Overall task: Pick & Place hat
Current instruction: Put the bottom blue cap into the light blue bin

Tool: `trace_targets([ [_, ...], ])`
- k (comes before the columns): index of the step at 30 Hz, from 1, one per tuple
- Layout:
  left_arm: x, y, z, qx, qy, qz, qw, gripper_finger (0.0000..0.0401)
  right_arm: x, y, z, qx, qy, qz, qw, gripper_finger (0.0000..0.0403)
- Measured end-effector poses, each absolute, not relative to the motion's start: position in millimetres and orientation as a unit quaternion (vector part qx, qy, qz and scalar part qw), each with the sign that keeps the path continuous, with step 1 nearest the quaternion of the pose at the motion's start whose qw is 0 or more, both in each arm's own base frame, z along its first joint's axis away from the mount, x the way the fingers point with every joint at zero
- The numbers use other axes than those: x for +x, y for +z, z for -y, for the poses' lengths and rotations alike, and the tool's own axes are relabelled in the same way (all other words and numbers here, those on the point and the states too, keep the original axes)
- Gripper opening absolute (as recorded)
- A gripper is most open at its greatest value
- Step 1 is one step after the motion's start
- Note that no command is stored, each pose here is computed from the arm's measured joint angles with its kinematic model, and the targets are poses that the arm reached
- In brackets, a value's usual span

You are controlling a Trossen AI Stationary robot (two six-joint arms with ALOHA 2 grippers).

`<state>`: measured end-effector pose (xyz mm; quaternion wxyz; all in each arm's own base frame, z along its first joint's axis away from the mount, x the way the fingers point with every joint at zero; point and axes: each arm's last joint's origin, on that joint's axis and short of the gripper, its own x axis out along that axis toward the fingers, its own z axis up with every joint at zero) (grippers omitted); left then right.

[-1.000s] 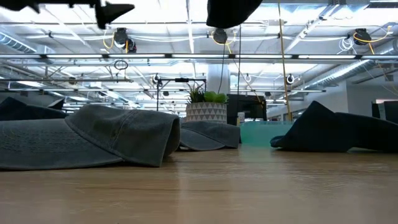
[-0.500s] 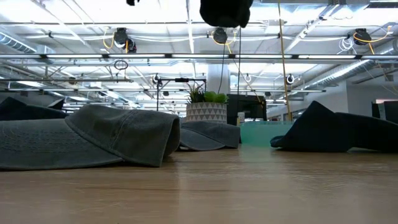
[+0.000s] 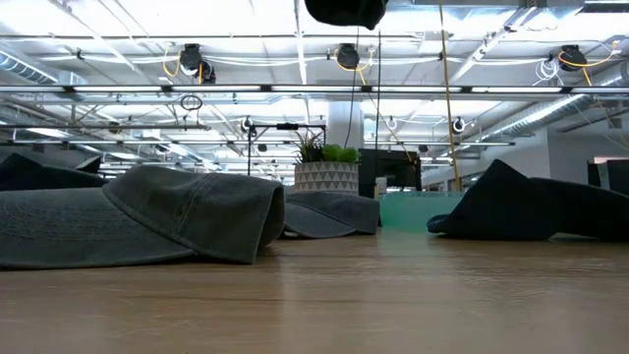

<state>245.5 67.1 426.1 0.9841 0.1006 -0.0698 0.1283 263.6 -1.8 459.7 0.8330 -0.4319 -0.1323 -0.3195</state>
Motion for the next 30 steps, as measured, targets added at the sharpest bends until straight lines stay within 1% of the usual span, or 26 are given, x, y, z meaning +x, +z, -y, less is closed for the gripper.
trace_targets([
  [10,269,430,-72,0.082,0.097,0.071,0.989,0.0399,264,460,0,-0.431,-0.317,0.135,0.834,0.0004],
  [13,276,431,-74,0.071,0.094,0.072,0.99,0.0392,264,460,0,-0.43,-0.318,0.135,0.834,0.0004],
  [15,278,434,-74,0.07,0.084,0.075,0.991,0.0376,264,460,0,-0.431,-0.317,0.134,0.834,0.0004],
  [18,282,438,-74,0.072,0.069,0.082,0.992,0.0341,264,459,0,-0.431,-0.317,0.134,0.834,0.0004],
  [24,284,436,-74,0.051,0.066,0.081,0.993,0.027,264,459,0,-0.431,-0.317,0.133,0.834,0.0004],
  [30,283,439,-74,0.042,0.067,0.094,0.992,0.0211,264,459,0,-0.431,-0.317,0.132,0.834,0.0004],
])
